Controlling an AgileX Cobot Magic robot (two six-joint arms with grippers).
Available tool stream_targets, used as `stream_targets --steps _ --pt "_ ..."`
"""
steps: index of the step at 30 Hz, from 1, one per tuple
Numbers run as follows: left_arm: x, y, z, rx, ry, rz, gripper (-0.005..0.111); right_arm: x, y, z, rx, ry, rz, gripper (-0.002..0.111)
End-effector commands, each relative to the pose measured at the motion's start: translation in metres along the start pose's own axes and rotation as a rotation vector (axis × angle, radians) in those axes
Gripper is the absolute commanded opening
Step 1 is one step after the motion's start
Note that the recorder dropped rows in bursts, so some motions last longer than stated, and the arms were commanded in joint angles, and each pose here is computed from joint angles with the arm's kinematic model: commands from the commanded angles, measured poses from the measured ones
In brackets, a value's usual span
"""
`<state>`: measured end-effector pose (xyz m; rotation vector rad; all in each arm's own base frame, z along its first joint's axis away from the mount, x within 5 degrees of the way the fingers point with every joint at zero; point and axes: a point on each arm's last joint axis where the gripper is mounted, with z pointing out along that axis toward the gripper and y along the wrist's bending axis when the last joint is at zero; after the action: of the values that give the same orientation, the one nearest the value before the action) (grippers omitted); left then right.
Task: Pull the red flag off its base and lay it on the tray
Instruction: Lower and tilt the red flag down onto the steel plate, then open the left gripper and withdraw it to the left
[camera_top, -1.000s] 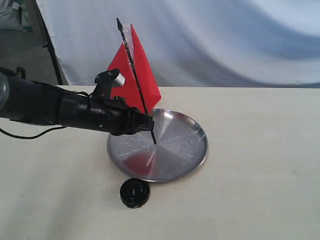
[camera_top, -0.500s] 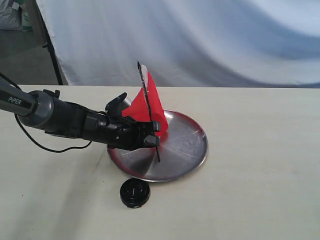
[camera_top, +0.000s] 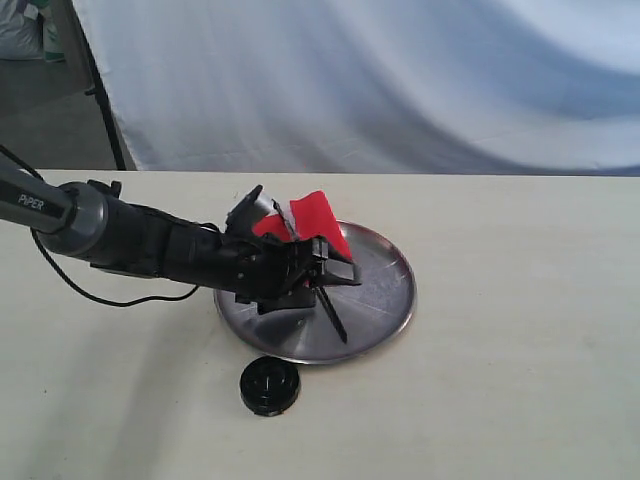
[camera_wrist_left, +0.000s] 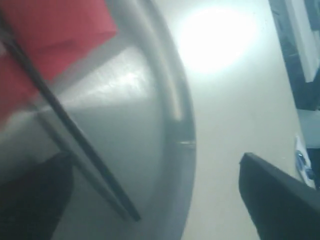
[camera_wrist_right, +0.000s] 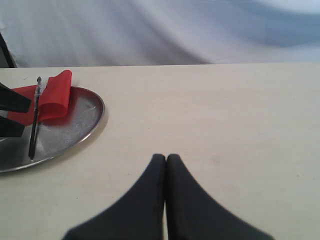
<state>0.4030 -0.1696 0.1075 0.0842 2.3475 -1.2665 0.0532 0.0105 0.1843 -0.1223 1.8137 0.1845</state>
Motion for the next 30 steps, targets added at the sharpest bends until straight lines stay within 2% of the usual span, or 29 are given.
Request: stream_targets --steps 1,2,4,5,7,9,11,14,18,20,24,28,30 --pt "-0.002 -0.012 -0.007 0.125 0.038 -0.011 0.065 0.000 0.000 0.000 0.003 -0.010 -0.010 0.000" --pt "-0.004 -0.016 -0.011 0.146 0.040 0.017 0.053 0.000 0.000 0.000 0.003 -0.010 -0.010 0.000" --pt "-0.009 -0.029 -0.025 0.207 0.045 0.086 0.014 0.000 0.000 0.000 0.003 -0.010 -0.010 0.000" --pt "-0.011 -0.037 -0.034 0.247 0.043 0.128 0.000 0.000 0.000 0.000 0.003 -0.010 -0.010 0.000" --pt "-0.017 -0.056 -0.054 0.340 0.038 0.181 0.004 0.000 0.000 0.000 0.003 -0.010 -0.010 0.000" --pt "-0.020 -0.075 -0.074 0.421 0.026 0.212 0.002 0.000 0.000 0.000 0.003 -0.010 -0.010 0.000" --pt "-0.023 -0.092 -0.096 0.430 -0.026 0.280 0.000 0.000 0.000 0.000 0.003 -0.010 -0.010 0.000" --pt "-0.015 -0.121 -0.131 0.435 -0.121 0.377 0.000 0.000 0.000 0.000 0.003 -0.010 -0.010 0.000" --pt "0.007 -0.158 -0.178 0.293 -0.271 0.569 0.000 0.000 0.000 0.000 0.003 -0.010 -0.010 0.000" --pt "0.027 -0.173 -0.204 0.220 -0.341 0.640 0.000 0.000 0.000 0.000 0.003 -0.010 -0.010 0.000" --pt "0.068 -0.189 -0.250 0.040 -0.501 0.710 0.000 0.000 0.000 0.000 0.003 -0.010 -0.010 0.000" --pt "0.107 -0.187 -0.291 -0.186 -0.701 0.732 0.000 0.000 0.000 0.000 0.003 -0.010 -0.010 0.000" --pt "0.128 -0.183 -0.305 -0.249 -0.776 0.732 0.000 0.000 0.000 0.000 0.003 -0.010 -0.010 0.000"
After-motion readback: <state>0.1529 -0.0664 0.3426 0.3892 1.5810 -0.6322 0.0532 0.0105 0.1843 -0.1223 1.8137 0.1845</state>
